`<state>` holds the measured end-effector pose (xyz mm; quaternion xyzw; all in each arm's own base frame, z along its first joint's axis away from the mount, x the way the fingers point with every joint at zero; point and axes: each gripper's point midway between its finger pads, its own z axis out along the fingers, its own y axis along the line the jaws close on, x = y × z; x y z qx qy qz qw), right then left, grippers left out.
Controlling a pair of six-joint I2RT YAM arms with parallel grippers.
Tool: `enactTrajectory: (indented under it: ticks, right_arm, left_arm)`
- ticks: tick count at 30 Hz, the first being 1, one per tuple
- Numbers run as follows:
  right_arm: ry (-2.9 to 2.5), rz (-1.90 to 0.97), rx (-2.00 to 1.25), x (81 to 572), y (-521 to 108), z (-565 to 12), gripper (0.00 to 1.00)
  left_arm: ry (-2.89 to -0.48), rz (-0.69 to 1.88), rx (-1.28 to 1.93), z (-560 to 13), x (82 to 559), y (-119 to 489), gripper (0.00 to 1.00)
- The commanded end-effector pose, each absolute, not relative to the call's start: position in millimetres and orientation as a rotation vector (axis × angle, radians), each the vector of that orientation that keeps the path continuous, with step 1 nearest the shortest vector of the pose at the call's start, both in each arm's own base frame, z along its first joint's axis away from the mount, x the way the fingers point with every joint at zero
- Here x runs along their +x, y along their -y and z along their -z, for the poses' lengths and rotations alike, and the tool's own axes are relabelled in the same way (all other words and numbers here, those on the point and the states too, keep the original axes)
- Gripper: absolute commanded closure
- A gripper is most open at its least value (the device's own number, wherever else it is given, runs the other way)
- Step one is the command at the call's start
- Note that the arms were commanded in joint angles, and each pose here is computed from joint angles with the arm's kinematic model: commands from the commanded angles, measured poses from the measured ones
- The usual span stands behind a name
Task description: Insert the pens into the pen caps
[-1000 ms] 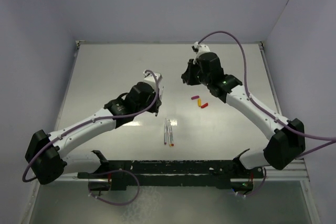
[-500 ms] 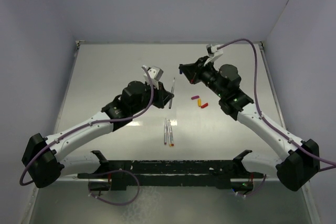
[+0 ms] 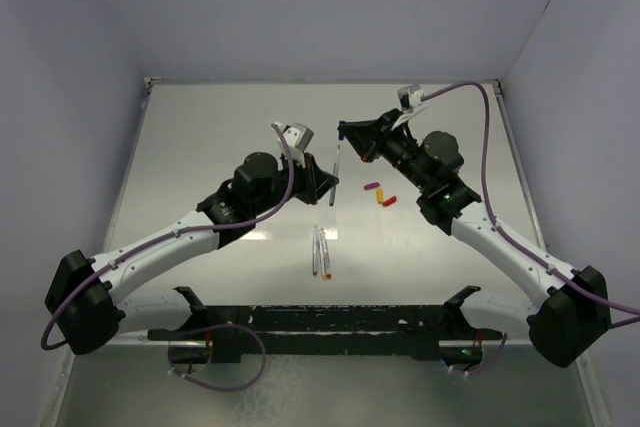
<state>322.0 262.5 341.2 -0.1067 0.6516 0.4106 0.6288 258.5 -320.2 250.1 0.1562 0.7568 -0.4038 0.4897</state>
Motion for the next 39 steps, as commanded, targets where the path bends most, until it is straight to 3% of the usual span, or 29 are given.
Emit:
enactTrajectory:
  ticks: [1, 39]
  right_arm:
    - [-1.393, -0.976, -0.245, 315, -261, -368, 1.00]
    - [-1.415, -1.021, -0.223, 324, -271, -353, 1.00]
  left_arm:
    - [-1.727, 1.049, 0.355, -290, 262, 326, 1.00]
    - [-1.710, 1.036, 0.347, -296, 268, 319, 1.00]
